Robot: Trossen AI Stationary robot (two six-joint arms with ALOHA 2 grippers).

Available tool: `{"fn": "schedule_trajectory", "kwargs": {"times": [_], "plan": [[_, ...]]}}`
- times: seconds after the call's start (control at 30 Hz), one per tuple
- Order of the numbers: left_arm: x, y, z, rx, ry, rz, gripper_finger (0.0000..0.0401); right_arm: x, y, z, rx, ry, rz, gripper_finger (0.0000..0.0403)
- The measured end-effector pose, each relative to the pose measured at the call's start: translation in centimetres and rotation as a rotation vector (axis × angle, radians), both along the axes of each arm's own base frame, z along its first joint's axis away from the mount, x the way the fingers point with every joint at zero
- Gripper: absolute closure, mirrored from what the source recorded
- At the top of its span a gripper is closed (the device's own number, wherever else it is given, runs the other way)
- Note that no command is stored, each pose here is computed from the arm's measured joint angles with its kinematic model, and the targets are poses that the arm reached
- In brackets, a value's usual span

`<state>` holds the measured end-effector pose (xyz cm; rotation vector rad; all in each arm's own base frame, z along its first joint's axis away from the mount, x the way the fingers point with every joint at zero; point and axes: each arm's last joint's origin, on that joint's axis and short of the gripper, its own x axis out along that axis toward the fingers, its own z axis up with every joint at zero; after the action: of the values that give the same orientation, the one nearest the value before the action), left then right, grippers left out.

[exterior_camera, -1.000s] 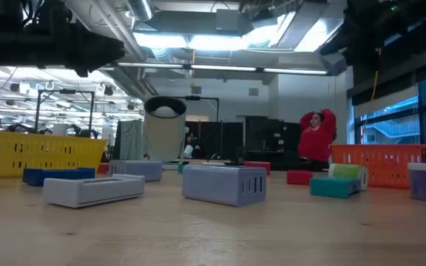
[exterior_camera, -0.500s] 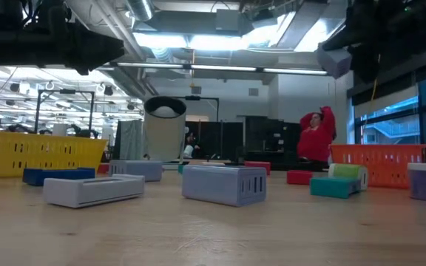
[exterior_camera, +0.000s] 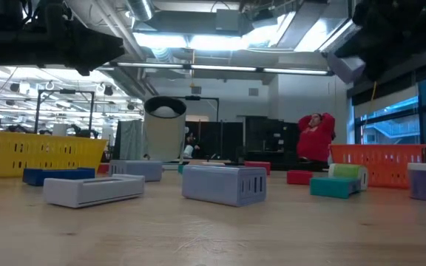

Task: Pick & Place Office items
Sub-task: Put the top blue charger adapter into the orange basket

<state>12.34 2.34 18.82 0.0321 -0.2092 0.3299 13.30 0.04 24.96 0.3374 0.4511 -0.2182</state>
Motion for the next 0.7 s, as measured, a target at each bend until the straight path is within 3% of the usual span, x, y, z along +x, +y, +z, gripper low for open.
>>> {"fn": "schedule_trajectory", "kwargs": {"times": [0.7], "plan": [[0.0, 0.0, 0.0, 0.009, 0.004, 0.009, 0.0205, 4.0, 1.7, -5.2, 0.239, 0.377, -0.067, 0.0194]]}}
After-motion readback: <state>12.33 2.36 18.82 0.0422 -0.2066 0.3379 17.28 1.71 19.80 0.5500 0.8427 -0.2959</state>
